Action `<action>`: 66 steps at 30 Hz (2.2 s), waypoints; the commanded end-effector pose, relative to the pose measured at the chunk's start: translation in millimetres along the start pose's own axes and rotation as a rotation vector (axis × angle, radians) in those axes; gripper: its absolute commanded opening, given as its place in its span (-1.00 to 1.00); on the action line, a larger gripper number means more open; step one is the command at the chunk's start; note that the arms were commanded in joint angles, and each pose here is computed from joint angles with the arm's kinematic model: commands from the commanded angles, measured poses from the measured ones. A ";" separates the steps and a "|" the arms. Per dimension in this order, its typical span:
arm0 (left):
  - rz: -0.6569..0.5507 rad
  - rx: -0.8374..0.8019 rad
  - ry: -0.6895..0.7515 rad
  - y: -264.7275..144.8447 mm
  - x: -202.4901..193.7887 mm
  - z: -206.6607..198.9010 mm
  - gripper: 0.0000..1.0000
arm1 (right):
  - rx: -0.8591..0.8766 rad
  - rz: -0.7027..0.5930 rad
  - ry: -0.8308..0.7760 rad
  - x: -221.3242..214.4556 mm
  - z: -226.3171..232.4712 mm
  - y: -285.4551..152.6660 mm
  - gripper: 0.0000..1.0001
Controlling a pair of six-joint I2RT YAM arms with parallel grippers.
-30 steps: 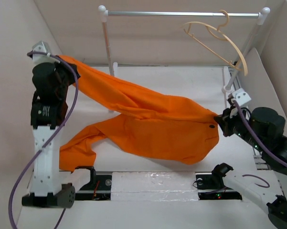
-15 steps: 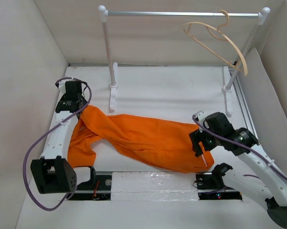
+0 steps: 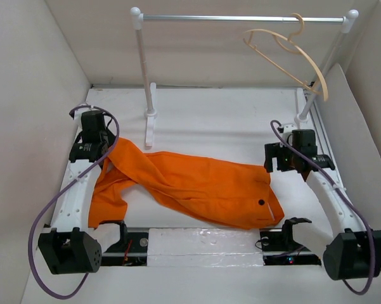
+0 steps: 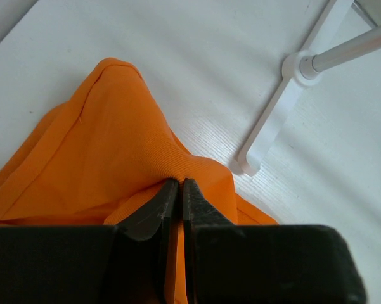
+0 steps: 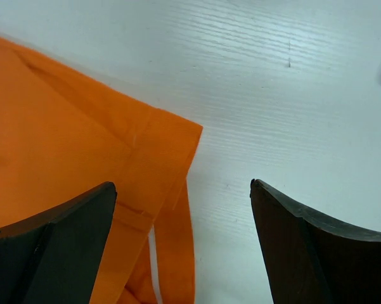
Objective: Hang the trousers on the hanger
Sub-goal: Fold the trousers
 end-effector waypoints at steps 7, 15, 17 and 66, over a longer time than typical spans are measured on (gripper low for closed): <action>-0.013 -0.078 -0.006 -4.1 0.4 -8.7 -1.00 | 0.285 -0.056 0.250 -21.2 -6.5 52.8 0.75; -0.037 -0.110 -0.038 -5.9 10.6 -17.3 -1.00 | 0.423 -0.077 0.444 -36.3 -2.4 75.6 0.33; -0.042 -0.107 -0.042 -5.8 12.9 -18.0 -1.00 | 0.455 -0.148 0.459 -23.1 -2.3 73.0 -0.45; -0.018 0.162 -0.062 25.7 -34.7 22.6 0.77 | 0.098 -0.448 0.124 102.0 14.4 -0.7 -1.00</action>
Point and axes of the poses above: each gripper's point midway between its finger pads, its own y axis out along the fingers, its own z axis along the line the jaws close on, x = y × z, the point moved 4 cm from there along -y, back along the fingers, and after that the axes turned 3 degrees about y, right-handed, at the moved point
